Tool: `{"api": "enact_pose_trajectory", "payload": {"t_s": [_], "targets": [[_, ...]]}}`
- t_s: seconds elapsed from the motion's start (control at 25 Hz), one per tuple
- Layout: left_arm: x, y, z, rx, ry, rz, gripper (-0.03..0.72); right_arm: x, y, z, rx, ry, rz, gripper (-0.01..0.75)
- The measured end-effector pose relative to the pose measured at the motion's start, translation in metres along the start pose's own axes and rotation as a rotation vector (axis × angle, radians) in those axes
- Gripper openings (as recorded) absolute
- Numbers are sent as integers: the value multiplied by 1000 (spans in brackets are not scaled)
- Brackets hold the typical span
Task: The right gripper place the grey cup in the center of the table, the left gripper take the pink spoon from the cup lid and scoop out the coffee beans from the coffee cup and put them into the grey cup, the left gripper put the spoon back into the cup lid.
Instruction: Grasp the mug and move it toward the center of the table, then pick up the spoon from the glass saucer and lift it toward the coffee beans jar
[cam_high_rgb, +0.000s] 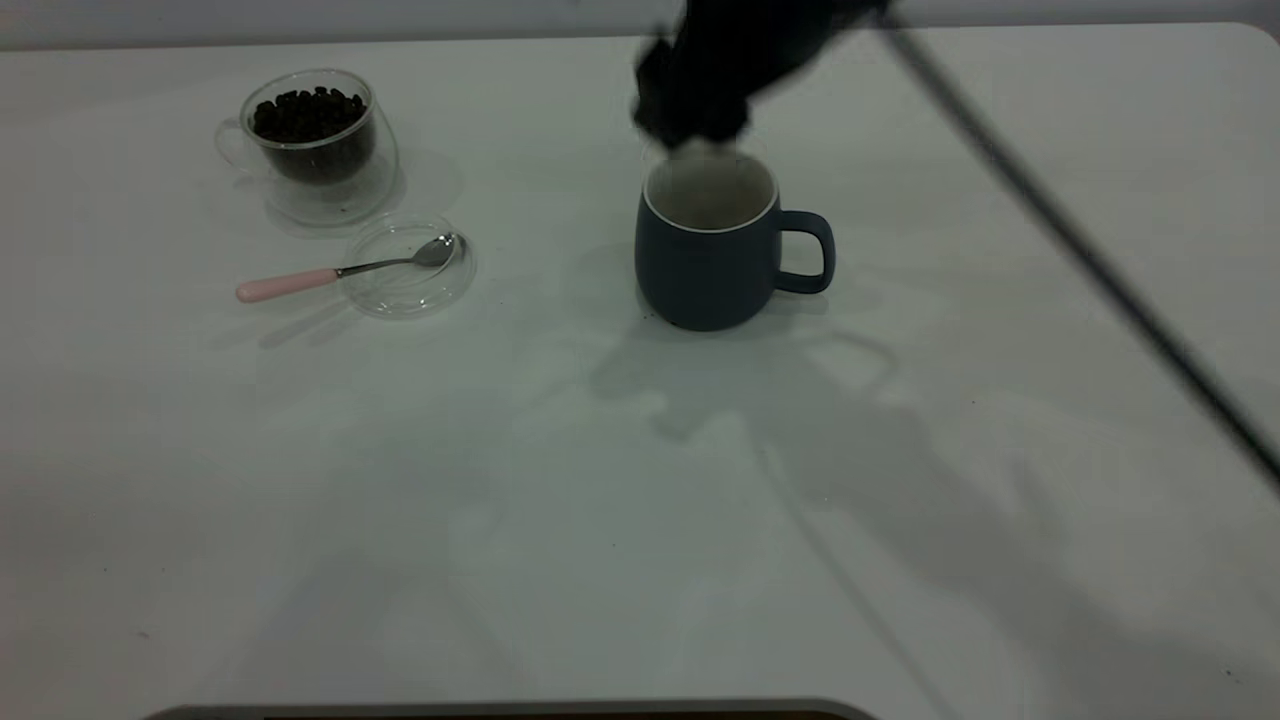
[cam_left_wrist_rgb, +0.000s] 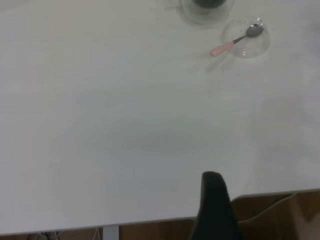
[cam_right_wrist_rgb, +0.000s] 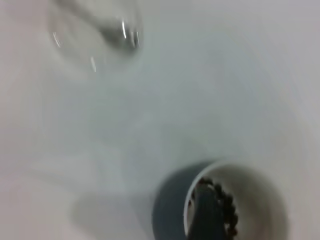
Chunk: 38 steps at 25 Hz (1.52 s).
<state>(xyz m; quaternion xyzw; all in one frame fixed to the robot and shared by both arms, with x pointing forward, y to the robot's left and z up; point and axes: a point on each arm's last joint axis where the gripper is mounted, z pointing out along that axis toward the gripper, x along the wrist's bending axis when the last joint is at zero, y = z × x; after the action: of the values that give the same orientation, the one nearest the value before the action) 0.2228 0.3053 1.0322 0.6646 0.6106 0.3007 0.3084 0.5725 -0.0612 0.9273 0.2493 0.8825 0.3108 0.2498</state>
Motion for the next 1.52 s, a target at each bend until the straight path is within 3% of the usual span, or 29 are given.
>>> {"api": "enact_pose_trajectory", "payload": {"t_s": [0.24, 0.36, 0.44, 0.56, 0.72, 0.88, 1.08, 1.4, 1.52], "targets": [[0, 0, 0, 0, 0, 0, 588, -4, 38, -114, -123, 191, 20, 594], [0, 0, 0, 0, 0, 0, 588, -10, 39, -161, -110, 264, 96, 594], [0, 0, 0, 0, 0, 0, 588, -11, 33, -186, -33, 302, 162, 594], [0, 0, 0, 0, 0, 0, 588, -10, 18, -223, 129, 279, 262, 594], [0, 0, 0, 0, 0, 0, 588, -8, -8, -279, 301, 143, 380, 594], [0, 0, 0, 0, 0, 0, 588, -4, -29, -337, 287, 13, 394, 592], [0, 0, 0, 0, 0, 0, 588, 4, -43, -379, 154, -59, 385, 592], [0, 0, 0, 0, 0, 0, 588, 27, -96, -372, 204, -79, 405, 591], [0, 0, 0, 0, 0, 0, 588, 36, -119, -371, 155, -137, 488, 591]]}}
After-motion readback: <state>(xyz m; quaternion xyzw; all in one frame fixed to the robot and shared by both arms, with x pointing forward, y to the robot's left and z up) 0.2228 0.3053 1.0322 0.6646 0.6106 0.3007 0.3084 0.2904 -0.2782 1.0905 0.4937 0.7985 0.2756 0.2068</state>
